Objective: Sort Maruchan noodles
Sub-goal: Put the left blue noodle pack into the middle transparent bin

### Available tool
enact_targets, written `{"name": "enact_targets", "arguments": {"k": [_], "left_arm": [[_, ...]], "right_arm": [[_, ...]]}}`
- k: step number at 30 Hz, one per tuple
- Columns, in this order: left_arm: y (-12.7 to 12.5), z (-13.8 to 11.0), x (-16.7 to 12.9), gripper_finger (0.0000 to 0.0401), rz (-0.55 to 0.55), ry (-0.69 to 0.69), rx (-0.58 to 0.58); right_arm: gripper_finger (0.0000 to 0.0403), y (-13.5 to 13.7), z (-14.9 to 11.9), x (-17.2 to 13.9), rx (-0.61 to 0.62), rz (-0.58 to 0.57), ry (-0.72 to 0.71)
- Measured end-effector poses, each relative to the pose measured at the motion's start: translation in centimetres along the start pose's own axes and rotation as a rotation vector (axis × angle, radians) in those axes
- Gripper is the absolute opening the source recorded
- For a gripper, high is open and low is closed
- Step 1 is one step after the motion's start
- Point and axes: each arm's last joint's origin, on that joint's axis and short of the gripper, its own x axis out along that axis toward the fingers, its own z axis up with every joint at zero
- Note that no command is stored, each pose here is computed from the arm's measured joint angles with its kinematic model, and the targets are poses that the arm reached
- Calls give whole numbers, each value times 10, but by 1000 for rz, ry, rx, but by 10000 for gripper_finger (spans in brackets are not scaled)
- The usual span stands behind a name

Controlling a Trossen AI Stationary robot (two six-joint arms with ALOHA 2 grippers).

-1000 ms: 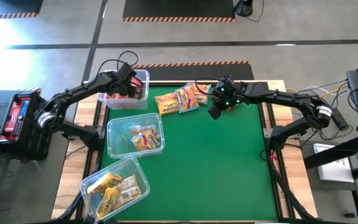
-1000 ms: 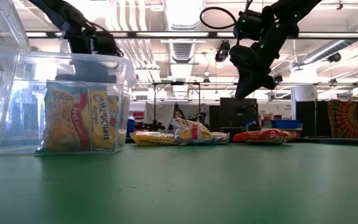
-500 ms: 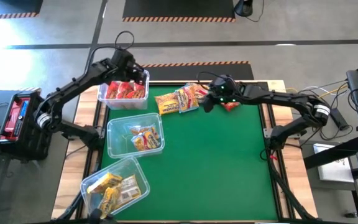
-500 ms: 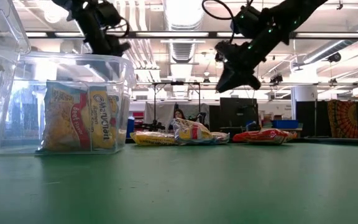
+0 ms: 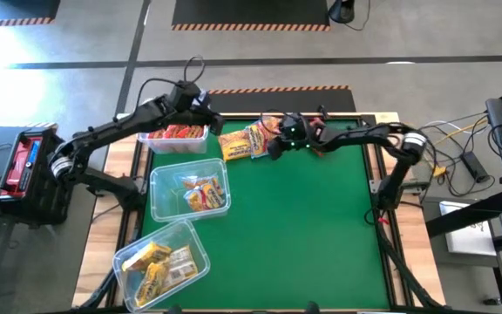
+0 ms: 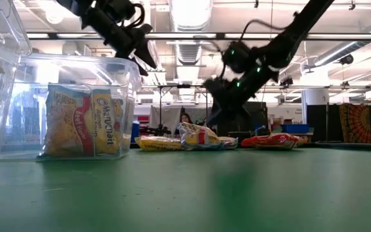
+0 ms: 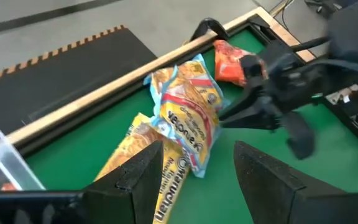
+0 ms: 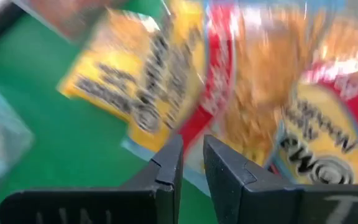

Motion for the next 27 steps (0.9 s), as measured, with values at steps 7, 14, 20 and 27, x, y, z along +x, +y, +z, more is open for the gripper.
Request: {"name": "enact_targets", "arguments": {"k": [7, 14, 20, 27], "left_arm": [[-10, -12, 15, 178, -27, 44, -12], [-16, -21, 44, 178, -73, 98, -13], [-20, -27, 73, 178, -153, 120, -2], [-15, -39, 102, 178, -138, 168, 12]], "right_arm": [[54, -6, -12, 22, 12, 9, 73], [54, -10, -21, 28, 12, 4, 129], [54, -14, -31, 28, 10, -26, 186], [54, -15, -32, 28, 7, -27, 185]]}}
